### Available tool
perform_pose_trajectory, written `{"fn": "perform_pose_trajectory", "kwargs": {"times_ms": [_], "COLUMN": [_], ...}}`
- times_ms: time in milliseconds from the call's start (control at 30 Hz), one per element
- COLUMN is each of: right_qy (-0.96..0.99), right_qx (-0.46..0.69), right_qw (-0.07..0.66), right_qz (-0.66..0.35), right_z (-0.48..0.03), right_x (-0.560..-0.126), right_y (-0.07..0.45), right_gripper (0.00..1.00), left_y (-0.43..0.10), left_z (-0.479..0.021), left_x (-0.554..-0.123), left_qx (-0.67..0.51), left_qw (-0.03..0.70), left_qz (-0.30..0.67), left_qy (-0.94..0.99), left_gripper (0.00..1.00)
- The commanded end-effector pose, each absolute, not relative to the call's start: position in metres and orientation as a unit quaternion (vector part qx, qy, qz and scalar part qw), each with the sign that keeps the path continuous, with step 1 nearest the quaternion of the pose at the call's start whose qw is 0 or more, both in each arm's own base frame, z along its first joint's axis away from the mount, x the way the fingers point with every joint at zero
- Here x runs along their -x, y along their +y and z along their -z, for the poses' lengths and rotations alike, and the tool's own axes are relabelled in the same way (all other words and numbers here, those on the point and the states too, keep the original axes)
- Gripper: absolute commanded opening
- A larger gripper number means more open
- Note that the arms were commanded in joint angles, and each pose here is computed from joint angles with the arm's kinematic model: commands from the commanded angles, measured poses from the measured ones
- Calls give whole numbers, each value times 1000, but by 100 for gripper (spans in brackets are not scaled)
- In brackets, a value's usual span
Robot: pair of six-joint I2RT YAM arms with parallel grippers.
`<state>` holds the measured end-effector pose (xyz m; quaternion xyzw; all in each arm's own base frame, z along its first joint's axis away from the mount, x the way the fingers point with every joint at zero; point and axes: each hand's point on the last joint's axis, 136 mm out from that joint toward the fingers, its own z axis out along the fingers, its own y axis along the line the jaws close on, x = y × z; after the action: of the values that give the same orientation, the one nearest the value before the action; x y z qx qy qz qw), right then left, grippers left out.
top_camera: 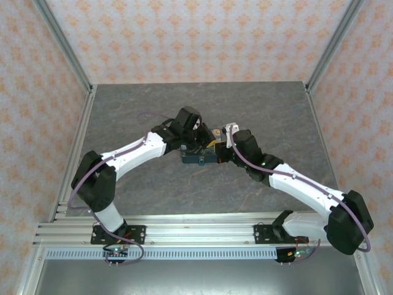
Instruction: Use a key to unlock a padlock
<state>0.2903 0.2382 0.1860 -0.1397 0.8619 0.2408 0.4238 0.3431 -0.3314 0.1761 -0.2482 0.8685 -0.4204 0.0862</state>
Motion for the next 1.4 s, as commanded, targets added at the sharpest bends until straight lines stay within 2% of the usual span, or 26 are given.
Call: {"fn": "perform_pose_trajectory", "kwargs": {"times_ms": [0, 33, 67, 133, 200, 233, 300, 600, 767, 900, 1067, 1367], "right_qy": [855, 856, 858, 859, 859, 857, 851, 767, 705, 670, 640, 641], "right_qx": [140, 137, 133, 123, 103, 89, 55, -121, -162, -180, -190, -191], "right_qw": [441, 441, 440, 442, 446, 446, 442, 380, 348, 343, 340, 330], "right_qz": [-234, -232, -230, -230, -232, -243, -278, -502, -596, -633, -662, -666], "right_z": [-199, -198, -198, -201, -207, -211, -219, -236, -250, -262, -276, -279], "right_x": [-297, -297, -297, -295, -294, -293, -292, -311, -327, -337, -342, -336], "right_y": [240, 239, 238, 233, 224, 219, 210, 207, 225, 229, 232, 239], "right_gripper": [0, 0, 5, 26, 41, 48, 53, 55, 55, 55, 54, 53], "left_y": [-337, -336, -336, -334, -327, -322, -314, -289, -282, -276, -269, -266], "left_z": [-177, -176, -176, -174, -176, -178, -185, -235, -267, -287, -291, -274], "left_x": [-347, -347, -347, -348, -352, -355, -361, -370, -367, -366, -371, -383], "left_qx": [248, 247, 243, 229, 206, 194, 165, 22, -21, -17, 19, 65], "left_qw": [91, 93, 95, 105, 130, 148, 185, 356, 431, 476, 495, 471], "left_qz": [421, 419, 418, 414, 406, 402, 405, 420, 430, 450, 462, 448], "left_qy": [868, 869, 870, 875, 881, 882, 880, 834, 793, 756, 735, 757], "left_gripper": [0, 0, 0, 0, 0, 0, 0, 0, 0, 0, 0, 0]}}
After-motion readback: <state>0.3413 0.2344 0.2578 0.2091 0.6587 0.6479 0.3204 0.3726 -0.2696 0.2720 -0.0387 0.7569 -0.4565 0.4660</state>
